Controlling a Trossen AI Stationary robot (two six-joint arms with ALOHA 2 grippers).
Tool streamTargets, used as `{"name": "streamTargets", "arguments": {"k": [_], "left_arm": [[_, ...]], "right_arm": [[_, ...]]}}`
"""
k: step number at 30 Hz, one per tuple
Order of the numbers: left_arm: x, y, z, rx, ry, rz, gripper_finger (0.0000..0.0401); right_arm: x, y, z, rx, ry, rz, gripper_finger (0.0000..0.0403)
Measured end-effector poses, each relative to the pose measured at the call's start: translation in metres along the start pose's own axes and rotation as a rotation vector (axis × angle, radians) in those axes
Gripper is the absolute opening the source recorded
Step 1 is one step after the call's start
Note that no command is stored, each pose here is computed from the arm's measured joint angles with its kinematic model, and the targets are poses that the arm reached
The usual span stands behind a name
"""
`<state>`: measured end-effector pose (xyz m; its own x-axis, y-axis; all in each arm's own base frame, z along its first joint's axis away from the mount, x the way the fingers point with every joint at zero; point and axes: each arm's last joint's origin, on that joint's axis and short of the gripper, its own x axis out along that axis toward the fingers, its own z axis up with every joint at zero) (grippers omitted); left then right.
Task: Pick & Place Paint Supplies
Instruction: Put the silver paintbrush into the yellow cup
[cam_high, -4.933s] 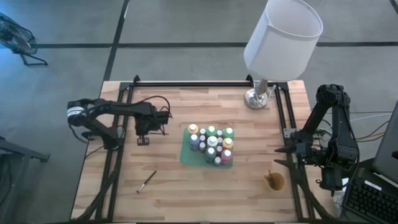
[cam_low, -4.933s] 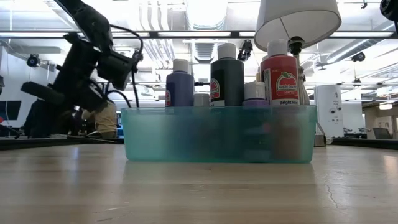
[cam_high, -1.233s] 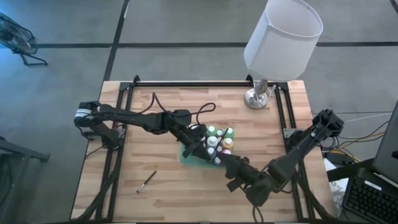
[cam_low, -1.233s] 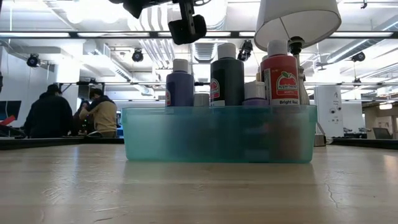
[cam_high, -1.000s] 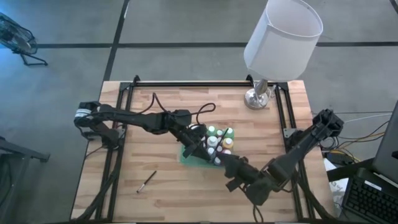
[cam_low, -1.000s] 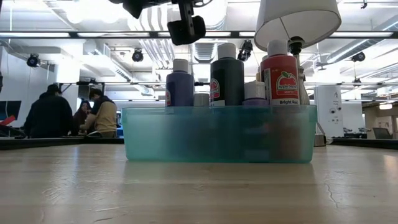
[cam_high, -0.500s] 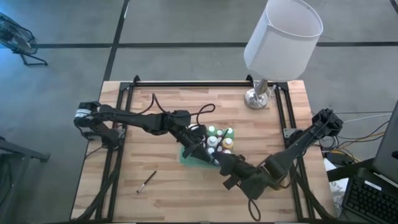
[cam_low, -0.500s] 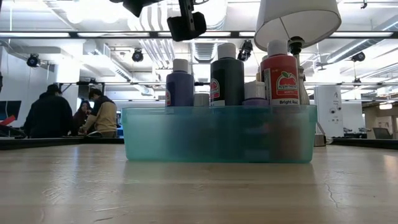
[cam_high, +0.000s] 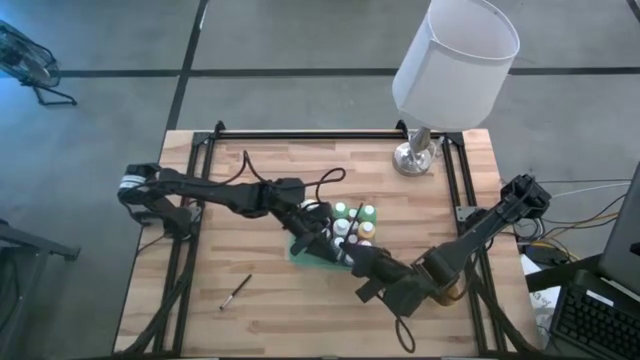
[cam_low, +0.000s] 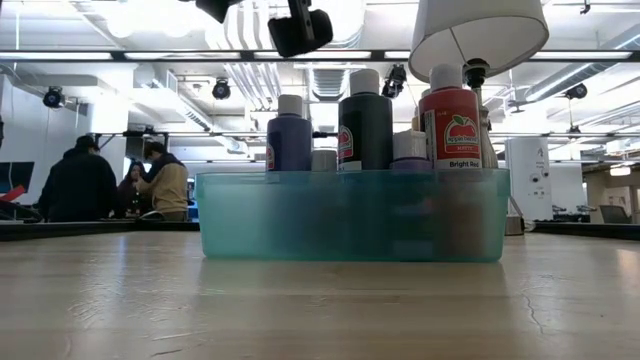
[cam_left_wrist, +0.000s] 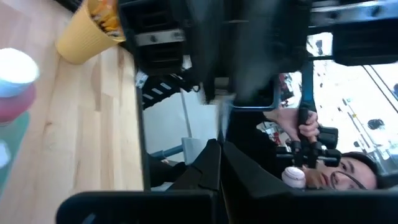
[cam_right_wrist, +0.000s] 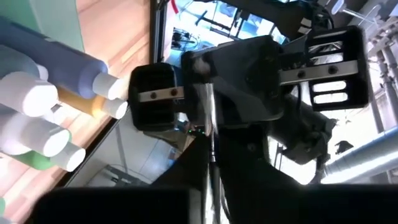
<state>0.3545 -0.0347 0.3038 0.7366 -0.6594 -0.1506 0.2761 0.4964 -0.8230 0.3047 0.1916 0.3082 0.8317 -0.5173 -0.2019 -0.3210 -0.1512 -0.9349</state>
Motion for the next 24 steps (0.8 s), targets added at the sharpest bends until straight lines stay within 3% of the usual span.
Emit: {"name": "streamTargets", "arguments": {"k": [6, 13, 18, 21, 24], "left_arm": [[0.0, -0.002, 0.001, 0.019, -0.005, -0.016, 0.0005], [0.0, -0.004, 0.003, 0.152, -0.031, -0.038, 0.001], [0.0, -0.005, 0.003, 0.23, -0.024, -0.047, 0.0066], [-0.006, -0.004, 0.004, 0.261, 0.029, -0.088, 0.0104], [-0.017, -0.008, 0.005, 0.315, 0.044, -0.061, 0.0122]], "right_arm": [[0.0, 0.0, 0.0, 0.014, 0.003, 0.0, 0.0016], [0.0, 0.0, 0.0, 0.024, 0.01, -0.004, 0.0013], [0.0, -0.001, -0.001, 0.051, 0.034, -0.011, 0.0013], [-0.003, -0.002, -0.002, 0.136, 0.031, -0.016, 0.0011], [-0.012, -0.003, -0.005, 0.223, 0.01, -0.009, 0.001]]}}
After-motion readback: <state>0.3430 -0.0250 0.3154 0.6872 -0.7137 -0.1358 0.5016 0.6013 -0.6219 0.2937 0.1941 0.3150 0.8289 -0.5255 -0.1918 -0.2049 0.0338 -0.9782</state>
